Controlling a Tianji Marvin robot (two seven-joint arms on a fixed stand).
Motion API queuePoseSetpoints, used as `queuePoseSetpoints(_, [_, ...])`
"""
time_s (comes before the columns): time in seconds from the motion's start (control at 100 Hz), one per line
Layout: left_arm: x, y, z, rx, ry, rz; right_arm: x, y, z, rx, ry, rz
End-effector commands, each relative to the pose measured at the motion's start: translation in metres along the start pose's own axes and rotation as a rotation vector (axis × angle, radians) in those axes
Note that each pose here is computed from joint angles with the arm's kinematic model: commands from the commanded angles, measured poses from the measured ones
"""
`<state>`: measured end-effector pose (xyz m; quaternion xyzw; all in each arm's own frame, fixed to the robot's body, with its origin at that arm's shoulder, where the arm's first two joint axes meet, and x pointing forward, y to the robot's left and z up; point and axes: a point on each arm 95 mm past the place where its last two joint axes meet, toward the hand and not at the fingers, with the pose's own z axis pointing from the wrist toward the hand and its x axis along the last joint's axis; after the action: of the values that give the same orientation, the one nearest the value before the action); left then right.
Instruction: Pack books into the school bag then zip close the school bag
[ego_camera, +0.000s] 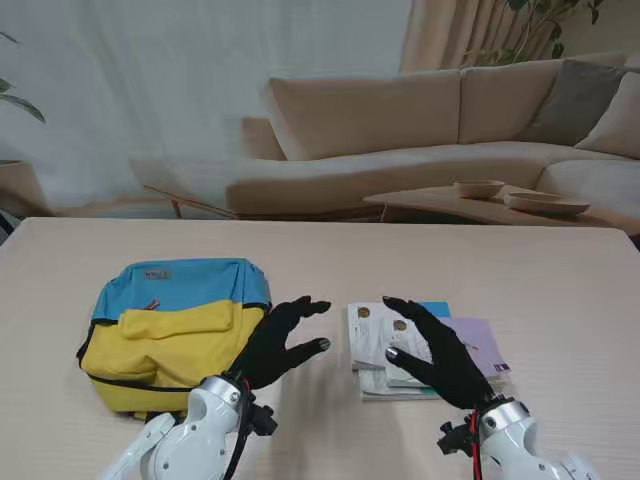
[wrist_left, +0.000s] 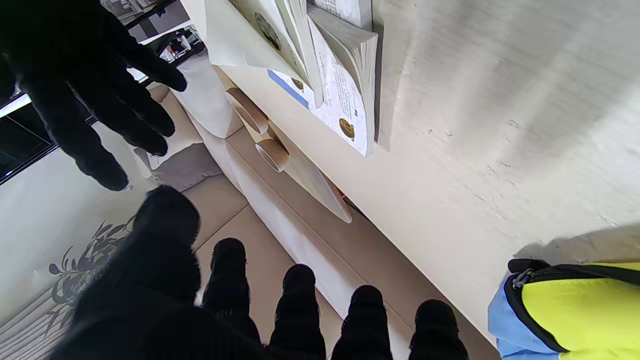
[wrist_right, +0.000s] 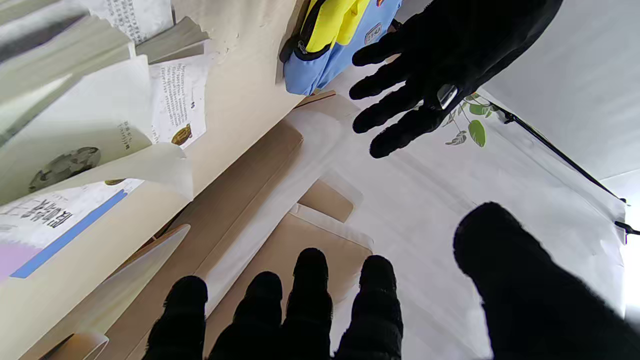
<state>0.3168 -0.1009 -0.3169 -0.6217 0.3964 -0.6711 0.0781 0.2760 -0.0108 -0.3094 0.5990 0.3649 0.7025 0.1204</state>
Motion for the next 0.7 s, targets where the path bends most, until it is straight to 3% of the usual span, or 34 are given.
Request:
queuePoseSetpoints(0.0, [0.004, 0.003, -0.001, -0.017, 0.001, -0.016, 0.001, -0.006, -0.002, 0.017, 0.002, 0.012])
queuePoseSetpoints(0.31, [0.004, 0.003, -0.001, -0.011, 0.004, -0.014, 0.0, -0.007, -0.001, 0.021, 0.002, 0.007])
queuePoseSetpoints(0.69, [0.0, -0.01, -0.003, 0.003, -0.007, -0.024, 0.006, -0.009, 0.006, 0.008, -0.009, -0.013])
